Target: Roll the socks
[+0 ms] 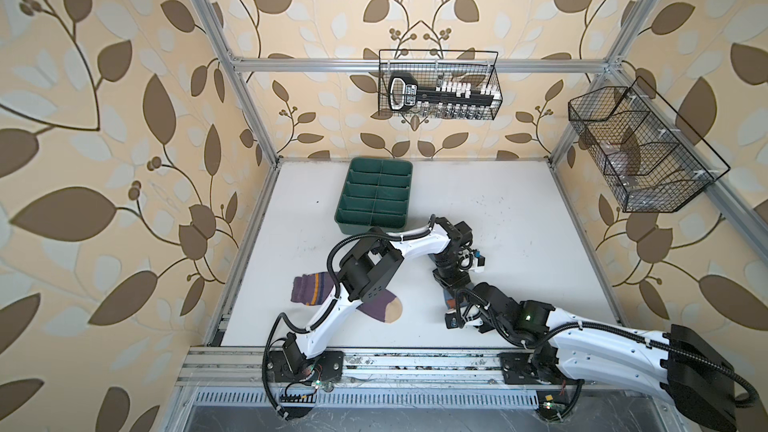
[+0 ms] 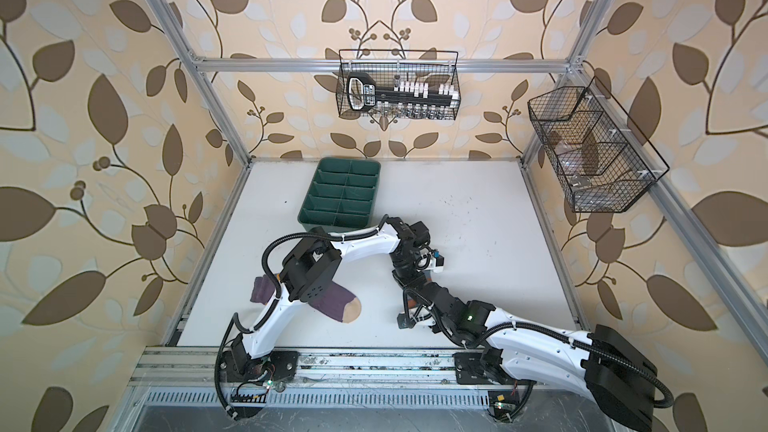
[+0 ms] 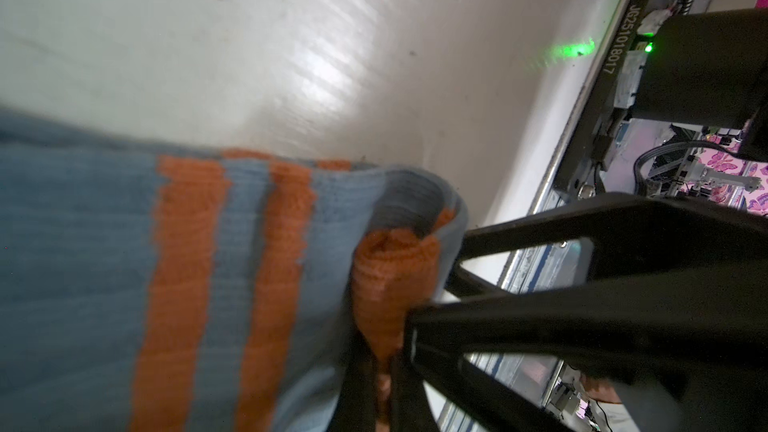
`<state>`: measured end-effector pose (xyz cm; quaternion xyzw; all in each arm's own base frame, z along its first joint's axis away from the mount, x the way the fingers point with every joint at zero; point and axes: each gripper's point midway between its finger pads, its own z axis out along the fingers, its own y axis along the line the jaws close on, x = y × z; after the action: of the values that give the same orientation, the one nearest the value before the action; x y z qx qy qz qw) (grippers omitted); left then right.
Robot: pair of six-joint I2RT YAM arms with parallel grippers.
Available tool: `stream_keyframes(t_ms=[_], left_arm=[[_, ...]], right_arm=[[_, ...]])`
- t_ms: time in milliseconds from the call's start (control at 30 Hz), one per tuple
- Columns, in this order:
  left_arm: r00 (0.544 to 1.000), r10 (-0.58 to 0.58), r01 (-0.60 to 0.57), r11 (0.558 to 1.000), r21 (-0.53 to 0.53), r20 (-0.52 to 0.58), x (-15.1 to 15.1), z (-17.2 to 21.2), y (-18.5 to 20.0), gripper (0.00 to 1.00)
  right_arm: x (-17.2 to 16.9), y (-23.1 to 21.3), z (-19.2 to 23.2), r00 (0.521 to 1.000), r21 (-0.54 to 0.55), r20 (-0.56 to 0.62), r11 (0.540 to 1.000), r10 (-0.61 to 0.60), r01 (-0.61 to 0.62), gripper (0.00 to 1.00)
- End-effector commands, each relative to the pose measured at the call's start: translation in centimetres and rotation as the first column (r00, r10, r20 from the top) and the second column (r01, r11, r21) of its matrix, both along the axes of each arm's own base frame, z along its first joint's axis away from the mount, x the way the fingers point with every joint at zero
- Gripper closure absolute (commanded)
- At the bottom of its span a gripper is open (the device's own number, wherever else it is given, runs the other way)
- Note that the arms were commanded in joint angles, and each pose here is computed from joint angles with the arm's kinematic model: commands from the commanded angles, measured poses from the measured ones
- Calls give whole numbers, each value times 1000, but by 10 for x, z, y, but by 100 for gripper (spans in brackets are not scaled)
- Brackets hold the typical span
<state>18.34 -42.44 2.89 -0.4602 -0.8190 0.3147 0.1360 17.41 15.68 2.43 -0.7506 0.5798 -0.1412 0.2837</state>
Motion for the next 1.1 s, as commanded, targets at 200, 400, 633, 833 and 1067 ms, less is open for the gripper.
stream_keyframes(t_ms=[200, 400, 633, 833, 1067], left_arm=[[997, -14, 13, 1000, 14, 71, 6, -5, -1, 100], [990, 12, -10, 1000, -13, 139, 10, 23, 3, 95], [972, 203, -190, 976, -109, 117, 39, 71, 12, 89], [896, 416, -366, 889, -274, 155, 89, 127, 36, 84], [557, 554, -404, 832, -382, 619, 138, 224, 106, 85]], right_arm=[[-31, -1, -30, 983, -37, -154, 994, 95, -102, 83], [-29, 2, -25, 982, -19, -174, 997, 67, -72, 99], [-34, -5, -18, 978, -14, -198, 997, 71, -75, 100], [-39, -3, -16, 974, 25, -208, 996, 84, -80, 100], [-36, 1, -10, 972, 38, -229, 998, 58, -51, 100]])
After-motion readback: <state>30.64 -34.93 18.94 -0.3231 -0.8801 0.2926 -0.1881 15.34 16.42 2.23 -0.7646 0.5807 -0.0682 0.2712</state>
